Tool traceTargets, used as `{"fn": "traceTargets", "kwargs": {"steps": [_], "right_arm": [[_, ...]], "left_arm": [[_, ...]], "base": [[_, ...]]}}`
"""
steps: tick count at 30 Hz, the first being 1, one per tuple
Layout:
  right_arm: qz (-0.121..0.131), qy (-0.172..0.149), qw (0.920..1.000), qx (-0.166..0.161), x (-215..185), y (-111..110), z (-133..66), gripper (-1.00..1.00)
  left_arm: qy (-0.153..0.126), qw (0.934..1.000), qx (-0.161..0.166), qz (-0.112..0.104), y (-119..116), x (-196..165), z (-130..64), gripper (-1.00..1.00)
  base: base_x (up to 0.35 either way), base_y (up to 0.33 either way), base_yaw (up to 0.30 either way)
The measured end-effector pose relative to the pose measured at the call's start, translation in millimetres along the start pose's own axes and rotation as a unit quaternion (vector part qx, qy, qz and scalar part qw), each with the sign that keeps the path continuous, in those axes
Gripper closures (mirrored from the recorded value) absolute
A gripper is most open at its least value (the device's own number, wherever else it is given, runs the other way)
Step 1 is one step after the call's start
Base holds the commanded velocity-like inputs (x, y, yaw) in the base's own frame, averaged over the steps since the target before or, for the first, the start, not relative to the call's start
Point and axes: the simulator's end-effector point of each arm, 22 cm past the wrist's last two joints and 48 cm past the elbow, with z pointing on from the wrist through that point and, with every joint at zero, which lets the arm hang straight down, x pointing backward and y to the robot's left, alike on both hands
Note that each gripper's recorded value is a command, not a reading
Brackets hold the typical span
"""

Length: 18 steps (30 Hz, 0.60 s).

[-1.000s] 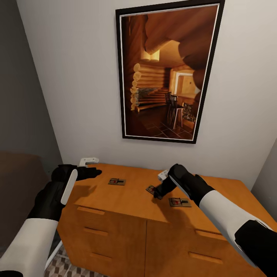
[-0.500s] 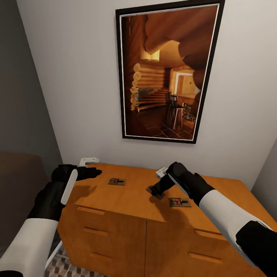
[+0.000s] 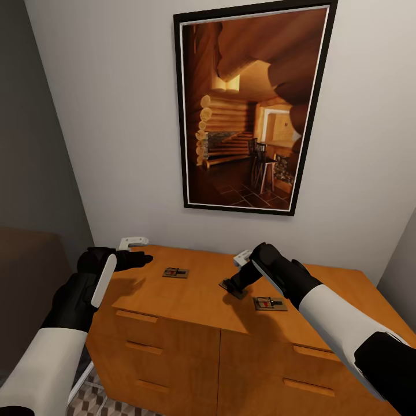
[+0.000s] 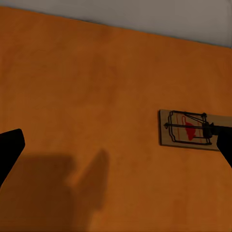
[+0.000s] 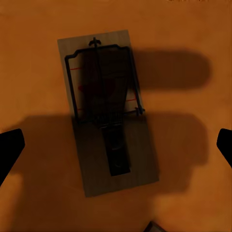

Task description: Take the four mousetraps from the cabinet in the bathroom and place them on the bathroom floor. Make sure all four end up on the same floor surface, and ensure that at least two of them are either under or directly next to the same bathroom sink.

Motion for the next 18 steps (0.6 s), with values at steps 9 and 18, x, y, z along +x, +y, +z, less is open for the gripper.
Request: {"fn": "traceTargets", "kwargs": {"steps": [9,18], "right_arm": [[0.000,0.000,1.0000,0.000,0.2,-0.1,0.0,-1.00],[0.001,0.001,1.0000,0.000,0.4,-0.1,0.3,-1.00]], "left_arm": [[0.003,1.0000,-0.001,0.000,1.2,2.6,1.7,-1.00],[0.007,1.0000,-0.003,-0.001,2.2,5.2,3.6,-1.00]], "base": [[0.013,0.000,0.000],[0.021,0.000,0.000]]}}
